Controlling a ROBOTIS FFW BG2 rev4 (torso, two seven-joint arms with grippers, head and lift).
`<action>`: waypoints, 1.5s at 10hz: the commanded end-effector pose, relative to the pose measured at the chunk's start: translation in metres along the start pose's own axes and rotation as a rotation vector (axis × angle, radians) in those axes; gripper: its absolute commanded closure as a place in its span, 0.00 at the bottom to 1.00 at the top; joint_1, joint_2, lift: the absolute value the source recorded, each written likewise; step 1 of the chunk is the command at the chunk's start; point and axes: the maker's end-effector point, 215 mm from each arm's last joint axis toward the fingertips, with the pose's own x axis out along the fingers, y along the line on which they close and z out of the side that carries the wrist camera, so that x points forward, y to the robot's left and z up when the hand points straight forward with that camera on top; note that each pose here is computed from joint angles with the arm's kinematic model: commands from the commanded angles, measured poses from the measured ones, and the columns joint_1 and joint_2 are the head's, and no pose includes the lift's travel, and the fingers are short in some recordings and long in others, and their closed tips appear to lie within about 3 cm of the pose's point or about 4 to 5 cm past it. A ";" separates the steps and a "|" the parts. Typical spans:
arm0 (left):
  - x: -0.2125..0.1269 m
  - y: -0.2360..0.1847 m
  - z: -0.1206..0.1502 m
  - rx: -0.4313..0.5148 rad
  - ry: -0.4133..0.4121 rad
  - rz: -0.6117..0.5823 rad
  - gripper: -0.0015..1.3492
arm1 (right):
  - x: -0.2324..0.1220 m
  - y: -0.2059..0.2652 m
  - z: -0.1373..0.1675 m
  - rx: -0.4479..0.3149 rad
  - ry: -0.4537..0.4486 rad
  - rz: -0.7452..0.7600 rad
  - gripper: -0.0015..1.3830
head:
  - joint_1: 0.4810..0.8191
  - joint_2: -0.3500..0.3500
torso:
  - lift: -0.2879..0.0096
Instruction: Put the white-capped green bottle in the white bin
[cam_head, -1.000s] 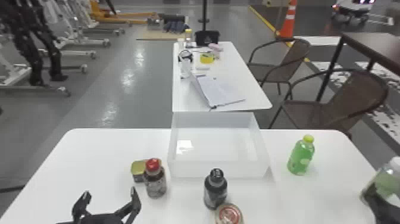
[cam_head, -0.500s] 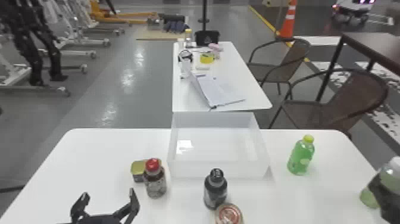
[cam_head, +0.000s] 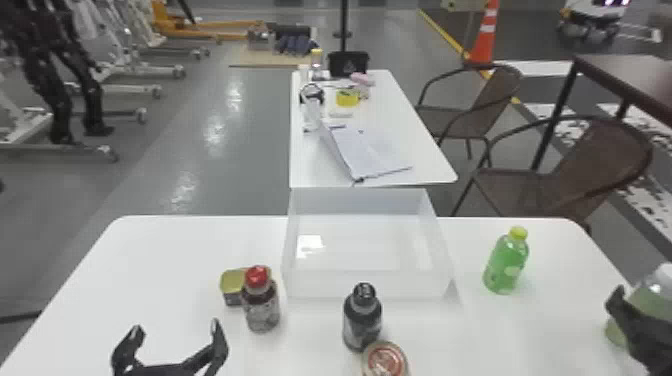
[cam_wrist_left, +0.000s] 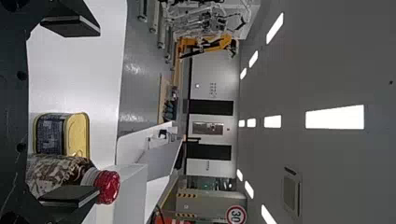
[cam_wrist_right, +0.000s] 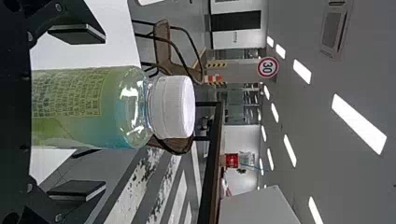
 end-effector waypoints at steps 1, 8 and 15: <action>-0.001 0.000 -0.001 -0.006 0.000 0.003 0.09 | 0.002 -0.005 0.004 0.004 -0.017 -0.008 0.14 | 0.20 0.50 | 0.63; 0.000 0.001 -0.003 -0.002 0.004 -0.003 0.09 | 0.006 -0.009 0.009 -0.005 -0.029 -0.010 0.70 | 0.20 0.50 | 0.63; 0.007 -0.005 -0.002 -0.008 -0.003 -0.012 0.09 | -0.049 0.067 0.085 0.047 -0.058 0.149 0.70 | 0.20 0.50 | 0.63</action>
